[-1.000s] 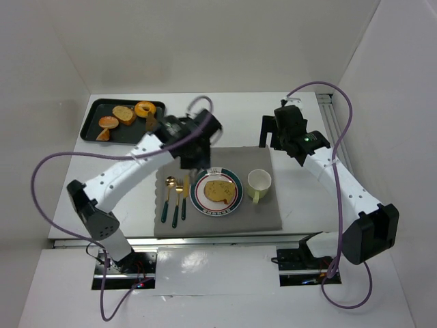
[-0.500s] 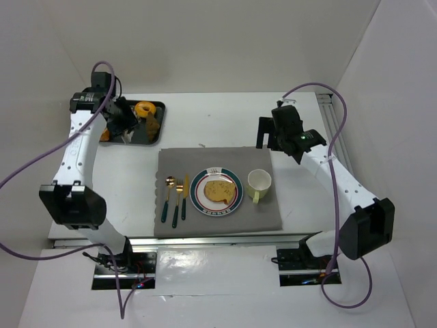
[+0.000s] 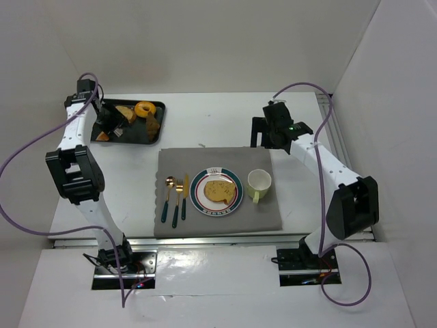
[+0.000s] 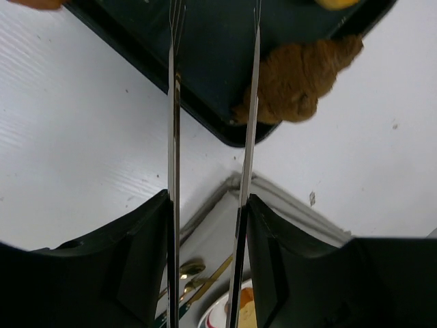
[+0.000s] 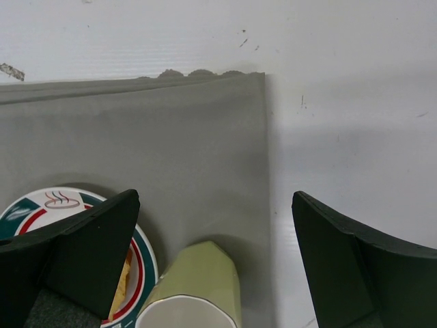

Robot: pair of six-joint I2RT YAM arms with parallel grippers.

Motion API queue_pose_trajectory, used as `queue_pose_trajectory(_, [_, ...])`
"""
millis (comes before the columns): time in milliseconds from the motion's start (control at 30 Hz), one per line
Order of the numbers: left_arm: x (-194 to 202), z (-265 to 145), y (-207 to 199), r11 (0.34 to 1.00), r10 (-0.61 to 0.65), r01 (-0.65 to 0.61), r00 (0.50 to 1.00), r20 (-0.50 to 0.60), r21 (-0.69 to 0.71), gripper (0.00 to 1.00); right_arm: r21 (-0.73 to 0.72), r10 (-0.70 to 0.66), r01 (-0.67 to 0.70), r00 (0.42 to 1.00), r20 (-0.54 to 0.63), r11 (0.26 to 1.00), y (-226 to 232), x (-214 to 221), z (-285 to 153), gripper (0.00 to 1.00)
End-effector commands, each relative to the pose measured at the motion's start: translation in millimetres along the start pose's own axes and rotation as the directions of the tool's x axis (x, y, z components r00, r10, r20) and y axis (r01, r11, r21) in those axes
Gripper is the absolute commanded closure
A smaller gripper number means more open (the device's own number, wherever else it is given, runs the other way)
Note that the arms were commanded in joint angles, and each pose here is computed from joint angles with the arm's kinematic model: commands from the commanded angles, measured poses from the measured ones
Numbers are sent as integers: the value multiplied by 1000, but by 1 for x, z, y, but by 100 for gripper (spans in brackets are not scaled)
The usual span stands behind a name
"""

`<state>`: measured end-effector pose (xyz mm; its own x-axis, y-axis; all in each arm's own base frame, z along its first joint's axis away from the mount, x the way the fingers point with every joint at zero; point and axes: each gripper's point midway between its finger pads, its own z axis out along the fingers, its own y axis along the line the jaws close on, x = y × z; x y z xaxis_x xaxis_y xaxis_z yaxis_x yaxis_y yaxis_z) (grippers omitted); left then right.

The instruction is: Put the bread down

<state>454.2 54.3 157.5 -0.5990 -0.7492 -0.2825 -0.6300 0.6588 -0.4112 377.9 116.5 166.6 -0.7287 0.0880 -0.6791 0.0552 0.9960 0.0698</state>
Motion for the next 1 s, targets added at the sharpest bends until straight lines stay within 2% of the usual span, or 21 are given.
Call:
queue_pose_trajectory(0, [-25,3,-17,994,-71,67,997,42,90,43,-30,23,-21,997,75,999,9,-30,-2,0])
queue_pose_trajectory(133, [-42,11,-13,989,-122,116,990,72,91,43,-30,23,-21,997,75,999,11,-34,2,0])
queue_pose_trajectory(300, [-49,37,-7,983,-159,156,987,36,93,43,-32,19,-17,998,57,999,15,-35,10,0])
queue_pose_trajectory(433, [-56,38,-13,982,-152,145,987,52,123,43,-33,20,-18,998,60,999,16,-38,11,0])
queue_pose_trajectory(633, [-55,52,-12,974,-178,175,984,14,144,44,-34,14,-13,999,37,999,19,-35,18,0])
queue_pose_trajectory(800, [-53,53,-16,971,-173,170,985,3,169,66,-38,26,-24,999,45,999,21,-40,18,0])
queue_pose_trajectory(833, [-55,49,-18,970,-172,167,985,10,175,74,-43,23,-22,999,33,999,22,-38,18,0])
queue_pose_trajectory(967, [-59,32,-25,968,-164,153,986,37,200,92,-52,32,-31,999,29,998,24,-37,18,0])
